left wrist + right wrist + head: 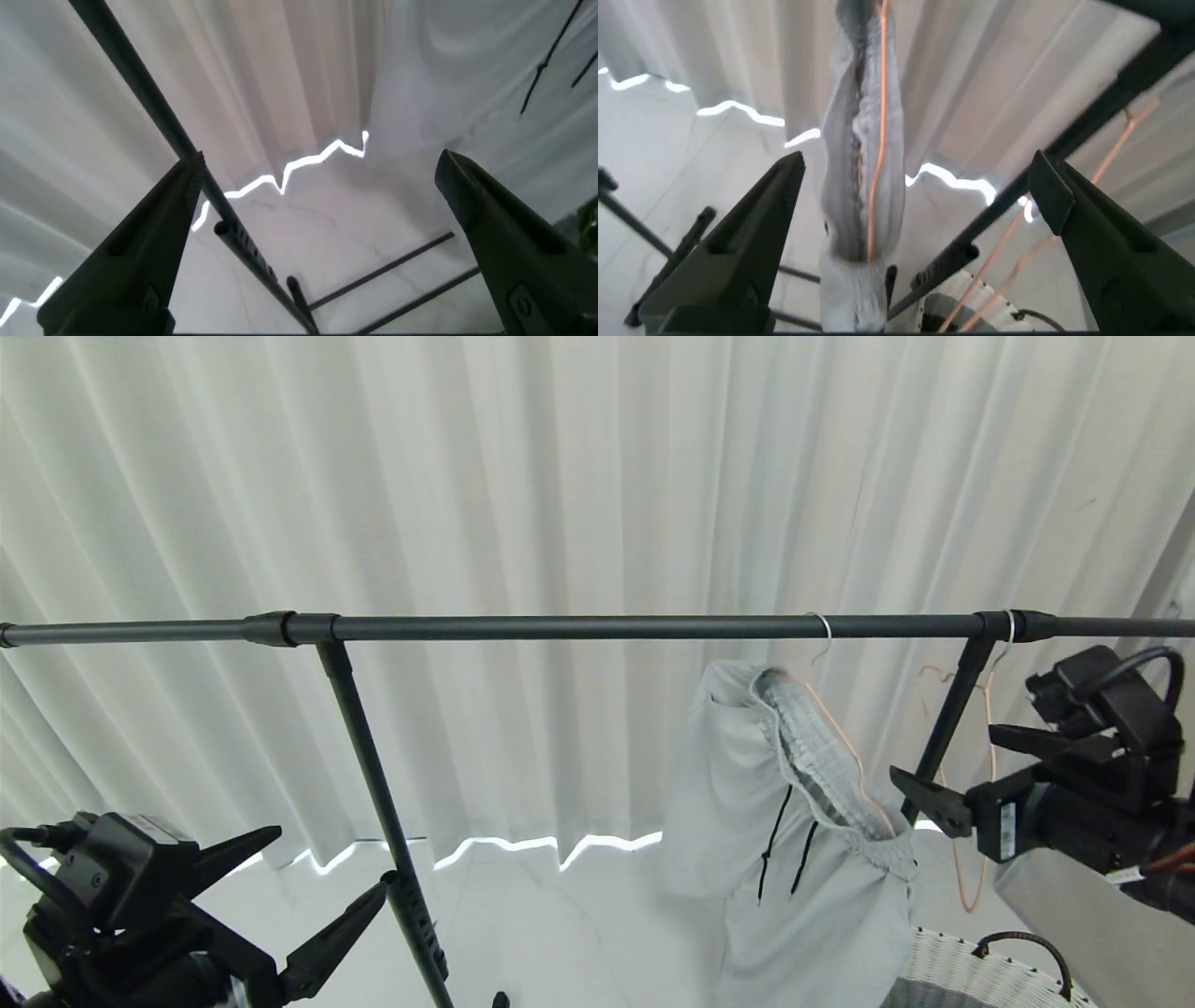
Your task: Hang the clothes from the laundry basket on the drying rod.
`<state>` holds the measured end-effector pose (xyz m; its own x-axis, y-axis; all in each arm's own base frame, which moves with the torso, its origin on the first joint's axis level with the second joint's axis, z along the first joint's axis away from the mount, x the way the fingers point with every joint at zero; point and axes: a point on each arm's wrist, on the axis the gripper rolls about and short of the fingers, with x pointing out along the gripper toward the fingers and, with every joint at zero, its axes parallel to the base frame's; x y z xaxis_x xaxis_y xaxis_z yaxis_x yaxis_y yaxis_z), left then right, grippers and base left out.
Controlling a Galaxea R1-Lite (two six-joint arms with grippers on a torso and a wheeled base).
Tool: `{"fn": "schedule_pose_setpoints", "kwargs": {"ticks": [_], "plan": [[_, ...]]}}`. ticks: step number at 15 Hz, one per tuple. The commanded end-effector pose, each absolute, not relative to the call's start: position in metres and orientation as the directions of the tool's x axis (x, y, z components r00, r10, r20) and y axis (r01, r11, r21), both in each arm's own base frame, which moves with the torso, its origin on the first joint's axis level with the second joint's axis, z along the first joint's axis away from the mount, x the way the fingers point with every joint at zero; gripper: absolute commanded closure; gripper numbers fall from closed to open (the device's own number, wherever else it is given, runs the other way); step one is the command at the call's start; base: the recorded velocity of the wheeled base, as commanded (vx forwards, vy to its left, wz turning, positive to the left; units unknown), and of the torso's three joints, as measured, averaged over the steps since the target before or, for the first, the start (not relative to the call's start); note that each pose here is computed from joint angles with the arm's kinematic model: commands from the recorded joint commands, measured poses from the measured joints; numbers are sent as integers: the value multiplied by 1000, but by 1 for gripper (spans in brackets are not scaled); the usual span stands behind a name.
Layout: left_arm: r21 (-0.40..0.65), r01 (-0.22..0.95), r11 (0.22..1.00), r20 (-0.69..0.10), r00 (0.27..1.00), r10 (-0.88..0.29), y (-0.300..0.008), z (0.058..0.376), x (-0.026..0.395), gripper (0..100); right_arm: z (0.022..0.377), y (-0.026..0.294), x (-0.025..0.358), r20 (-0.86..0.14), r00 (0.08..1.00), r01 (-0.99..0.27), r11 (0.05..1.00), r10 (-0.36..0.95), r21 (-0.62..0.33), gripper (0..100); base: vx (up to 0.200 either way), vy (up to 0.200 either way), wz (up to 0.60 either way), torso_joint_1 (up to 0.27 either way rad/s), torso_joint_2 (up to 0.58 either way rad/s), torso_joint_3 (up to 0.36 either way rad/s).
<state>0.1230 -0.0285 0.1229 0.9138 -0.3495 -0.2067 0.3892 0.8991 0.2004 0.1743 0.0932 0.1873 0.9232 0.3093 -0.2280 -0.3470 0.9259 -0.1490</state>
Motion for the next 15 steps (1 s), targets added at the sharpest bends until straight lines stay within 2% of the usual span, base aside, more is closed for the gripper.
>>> {"fn": "schedule_pose_setpoints", "kwargs": {"ticks": [1,6,8,10,13,15], "plan": [[187,355,916,-172,930,-326,-24,127,118,0,185,71,148,-193,940,-312,938,282,-150,0,0,0,0,0,0,0],[129,338,932,-148,936,-319,-22,130,115,0,182,53,136,-153,964,-237,964,217,-124,0,0,0,0,0,0,0],[90,332,939,-133,938,-320,-22,133,115,0,178,48,132,-150,970,-206,975,192,-82,0,0,0,0,0,0,0],[122,371,921,-122,926,-357,-26,133,109,0,175,44,129,-156,972,-187,980,176,-62,0,0,0,0,0,0,0],[137,363,922,-38,932,-361,-23,142,93,0,177,43,128,-145,974,-189,979,176,-81,0,0,0,0,0,0,0],[140,355,924,-14,934,-357,-21,144,85,0,177,41,127,-142,976,-179,981,168,-76,0,0,0,0,0,0,0]]}}
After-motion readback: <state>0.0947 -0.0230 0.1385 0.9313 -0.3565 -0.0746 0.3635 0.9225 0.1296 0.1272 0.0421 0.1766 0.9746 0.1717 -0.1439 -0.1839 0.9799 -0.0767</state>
